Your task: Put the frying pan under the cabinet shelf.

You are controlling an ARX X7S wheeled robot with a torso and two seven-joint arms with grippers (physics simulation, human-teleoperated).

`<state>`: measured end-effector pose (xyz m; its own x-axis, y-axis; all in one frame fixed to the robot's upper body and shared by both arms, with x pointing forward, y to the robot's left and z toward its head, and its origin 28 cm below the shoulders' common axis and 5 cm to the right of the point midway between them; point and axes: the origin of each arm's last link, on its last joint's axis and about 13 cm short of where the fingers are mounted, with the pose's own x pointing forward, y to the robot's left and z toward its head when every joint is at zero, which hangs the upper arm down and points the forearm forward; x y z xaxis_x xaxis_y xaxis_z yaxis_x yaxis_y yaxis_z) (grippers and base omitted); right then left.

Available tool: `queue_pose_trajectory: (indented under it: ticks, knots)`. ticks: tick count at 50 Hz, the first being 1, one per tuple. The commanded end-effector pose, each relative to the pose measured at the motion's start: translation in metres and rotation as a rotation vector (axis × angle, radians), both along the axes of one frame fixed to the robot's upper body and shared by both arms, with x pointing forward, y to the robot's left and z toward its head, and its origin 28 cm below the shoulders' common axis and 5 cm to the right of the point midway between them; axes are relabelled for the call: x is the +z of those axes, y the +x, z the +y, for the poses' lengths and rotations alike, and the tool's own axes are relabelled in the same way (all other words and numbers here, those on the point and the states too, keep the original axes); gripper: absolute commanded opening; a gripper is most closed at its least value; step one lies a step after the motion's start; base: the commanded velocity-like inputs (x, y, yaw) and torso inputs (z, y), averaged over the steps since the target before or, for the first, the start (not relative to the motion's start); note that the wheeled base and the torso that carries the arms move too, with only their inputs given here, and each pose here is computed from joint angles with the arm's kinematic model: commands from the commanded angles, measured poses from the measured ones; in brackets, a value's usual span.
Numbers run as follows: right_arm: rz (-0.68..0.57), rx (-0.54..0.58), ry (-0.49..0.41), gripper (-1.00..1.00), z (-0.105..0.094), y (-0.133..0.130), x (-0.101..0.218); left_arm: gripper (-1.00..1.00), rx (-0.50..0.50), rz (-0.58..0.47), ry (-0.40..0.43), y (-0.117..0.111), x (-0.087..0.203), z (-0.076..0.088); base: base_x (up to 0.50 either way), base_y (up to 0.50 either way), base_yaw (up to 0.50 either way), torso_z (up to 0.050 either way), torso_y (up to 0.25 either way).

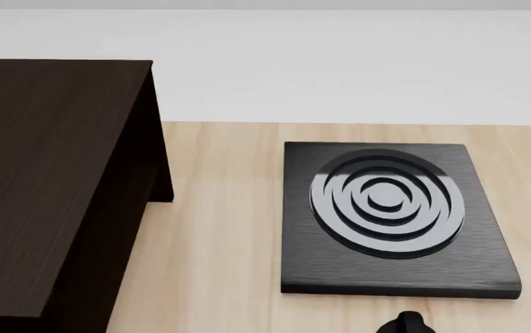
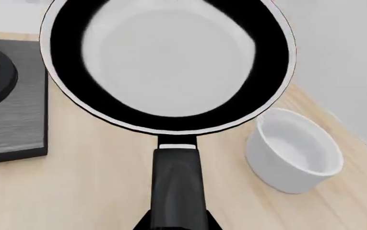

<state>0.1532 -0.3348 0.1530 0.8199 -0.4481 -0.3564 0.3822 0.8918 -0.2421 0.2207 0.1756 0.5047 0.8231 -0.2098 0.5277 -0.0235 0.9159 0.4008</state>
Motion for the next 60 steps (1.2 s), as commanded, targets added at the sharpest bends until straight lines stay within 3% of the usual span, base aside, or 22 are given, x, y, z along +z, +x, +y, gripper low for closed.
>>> queue_pose_trajectory:
  ticks: [1,24,35,51,60]
  knots:
    - [-0.08,0.052,-0.108,-1.0,0.004,0.001,0.047,1.0,0.011,-0.01,-0.01,-0.005,0.005,0.006,0.0,0.0,0.0,0.0,0.0]
    - [-0.167,0.169,-0.196,-1.0,0.027,-0.011,0.116,1.0,0.019,-0.013,-0.021,-0.006,0.003,0.011,0.0,0.0,0.0,0.001,0.001]
    - [-0.156,0.271,-0.289,-1.0,0.044,-0.003,0.149,1.0,0.031,-0.033,-0.024,-0.014,0.008,0.015,0.0,0.0,0.0,0.0,0.001]
    - [-0.191,0.354,-0.342,-1.0,0.065,0.0,0.189,1.0,0.034,-0.053,-0.031,-0.024,0.012,0.023,0.0,0.0,0.0,0.001,0.001]
    - [-0.21,0.43,-0.385,-1.0,0.08,0.006,0.205,1.0,0.042,-0.116,-0.036,-0.036,0.029,0.025,0.0,0.0,0.0,0.0,0.002]
